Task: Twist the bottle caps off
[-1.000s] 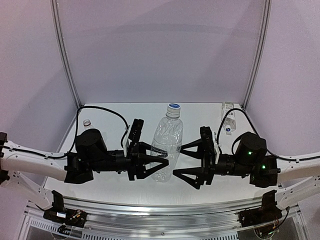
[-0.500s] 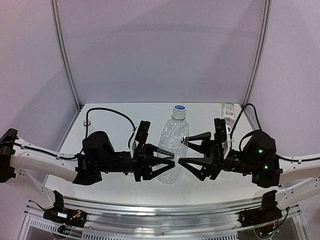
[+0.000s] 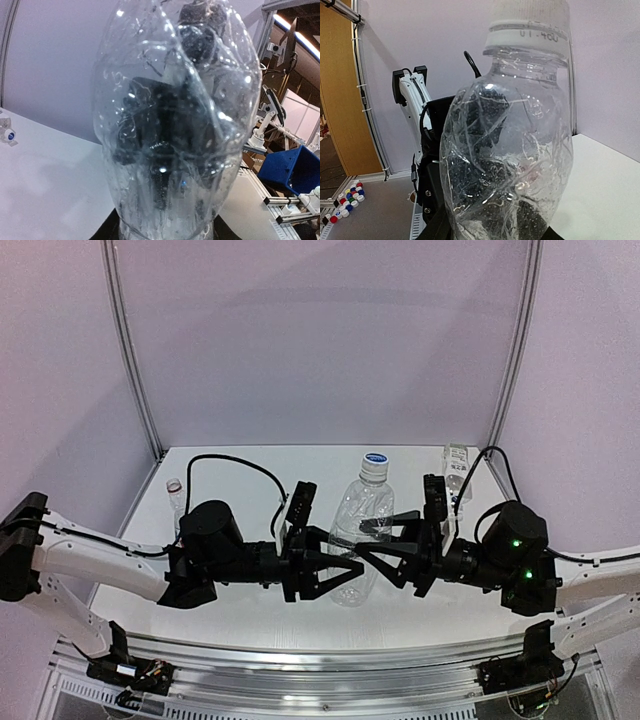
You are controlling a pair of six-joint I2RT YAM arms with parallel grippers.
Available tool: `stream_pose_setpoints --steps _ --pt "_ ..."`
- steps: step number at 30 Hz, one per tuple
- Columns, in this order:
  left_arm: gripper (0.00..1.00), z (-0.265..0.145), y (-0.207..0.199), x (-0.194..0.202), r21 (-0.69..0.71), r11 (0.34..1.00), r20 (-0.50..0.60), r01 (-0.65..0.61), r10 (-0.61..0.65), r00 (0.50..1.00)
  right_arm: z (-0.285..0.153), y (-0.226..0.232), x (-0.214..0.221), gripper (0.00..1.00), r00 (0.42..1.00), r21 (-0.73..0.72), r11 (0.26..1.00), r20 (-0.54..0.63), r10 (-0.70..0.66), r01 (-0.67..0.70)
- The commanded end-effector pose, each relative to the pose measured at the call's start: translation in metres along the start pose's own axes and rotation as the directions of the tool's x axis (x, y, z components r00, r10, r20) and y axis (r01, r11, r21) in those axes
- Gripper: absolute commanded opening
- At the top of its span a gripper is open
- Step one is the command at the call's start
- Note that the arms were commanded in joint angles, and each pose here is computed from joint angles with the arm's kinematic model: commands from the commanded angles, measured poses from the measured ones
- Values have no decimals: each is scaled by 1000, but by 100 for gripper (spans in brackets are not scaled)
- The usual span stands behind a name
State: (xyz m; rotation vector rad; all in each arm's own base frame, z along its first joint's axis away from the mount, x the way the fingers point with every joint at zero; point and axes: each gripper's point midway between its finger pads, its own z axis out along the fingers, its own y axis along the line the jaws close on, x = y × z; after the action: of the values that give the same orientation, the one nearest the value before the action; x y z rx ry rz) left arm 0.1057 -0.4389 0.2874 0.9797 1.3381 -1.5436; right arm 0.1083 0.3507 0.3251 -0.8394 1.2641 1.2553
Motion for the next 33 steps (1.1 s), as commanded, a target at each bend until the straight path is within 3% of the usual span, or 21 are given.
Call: stream_pose_setpoints --steps 1,8,9,17,25,33 --pt "51 6 -1 9 -6 1000 -41 -18 18 999 1 5 -8 36 1000 -14 1000 14 -19 19" --pt "95 -9 -2 20 -89 984 -140 -154 141 980 -1 4 -11 30 1000 -2 1000 0 -26 26" --pt "98 -11 -2 23 -93 981 -162 -173 156 974 -1 5 -10 30 1000 -2 1000 -8 -25 25" --pt "99 -53 1 7 -189 939 -215 -286 245 945 17 2 8 29 988 -1 1000 -151 -24 24" --pt "99 -102 -14 -33 -267 907 -127 -326 302 945 43 13 44 28 944 -95 995 -329 -14 -18" --pt "99 -123 -11 -52 -346 878 -70 -330 327 943 62 19 80 26 891 -153 986 -455 -8 -70"
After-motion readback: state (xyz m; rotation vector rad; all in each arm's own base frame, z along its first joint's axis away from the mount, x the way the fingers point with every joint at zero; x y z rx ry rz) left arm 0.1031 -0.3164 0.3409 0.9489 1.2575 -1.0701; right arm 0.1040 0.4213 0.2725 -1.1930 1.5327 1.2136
